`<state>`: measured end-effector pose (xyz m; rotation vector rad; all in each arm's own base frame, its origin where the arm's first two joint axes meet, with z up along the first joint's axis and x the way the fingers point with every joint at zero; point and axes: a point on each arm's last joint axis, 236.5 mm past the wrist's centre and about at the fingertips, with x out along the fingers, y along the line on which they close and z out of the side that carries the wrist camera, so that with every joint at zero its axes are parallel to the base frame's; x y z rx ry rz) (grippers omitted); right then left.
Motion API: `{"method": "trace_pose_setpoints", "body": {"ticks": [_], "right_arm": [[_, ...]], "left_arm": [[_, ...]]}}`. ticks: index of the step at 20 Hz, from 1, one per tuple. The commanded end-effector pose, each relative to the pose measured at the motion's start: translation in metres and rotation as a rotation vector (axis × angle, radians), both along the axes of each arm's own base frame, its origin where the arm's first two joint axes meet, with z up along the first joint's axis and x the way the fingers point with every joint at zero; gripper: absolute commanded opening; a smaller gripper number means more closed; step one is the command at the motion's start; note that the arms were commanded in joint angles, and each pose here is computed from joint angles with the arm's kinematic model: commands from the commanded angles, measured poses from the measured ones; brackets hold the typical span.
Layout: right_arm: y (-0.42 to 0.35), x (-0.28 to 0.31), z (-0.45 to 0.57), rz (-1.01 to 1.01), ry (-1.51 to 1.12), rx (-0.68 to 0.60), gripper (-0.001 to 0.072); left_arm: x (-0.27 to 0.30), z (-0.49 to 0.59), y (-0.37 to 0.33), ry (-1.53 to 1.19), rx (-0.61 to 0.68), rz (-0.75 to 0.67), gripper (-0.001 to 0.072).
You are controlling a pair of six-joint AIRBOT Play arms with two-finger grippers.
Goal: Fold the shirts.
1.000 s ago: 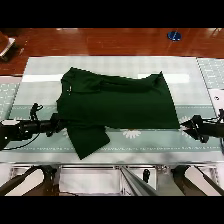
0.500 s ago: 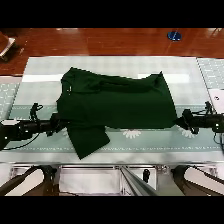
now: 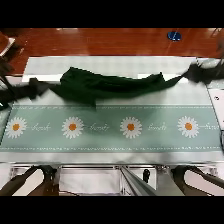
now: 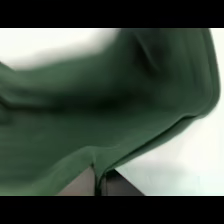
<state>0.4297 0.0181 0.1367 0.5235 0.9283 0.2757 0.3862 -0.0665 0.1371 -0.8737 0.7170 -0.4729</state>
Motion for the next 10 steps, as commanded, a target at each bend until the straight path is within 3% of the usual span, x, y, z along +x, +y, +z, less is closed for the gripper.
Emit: {"method": "trace_pose_setpoints", "body": {"ticks": [1,4,10], "right_arm": [[-0.008,-0.012,0.163,-0.042,-0.323,-0.199,0.0021],[-0.016,-0.08,0.261,-0.125,-0.556,-0.336,0.0021],[0.004,-0.216,0.317,-0.179,-0.738,-0.463,0.0021]], "left_arm": [[-0.007,0.186,0.002,-0.42,0.165,0.018,0.002],[-0.057,0.289,0.013,-0.638,0.471,0.134,0.002],[-0.178,0.354,0.031,-0.807,0.839,0.39,0.002]]}}
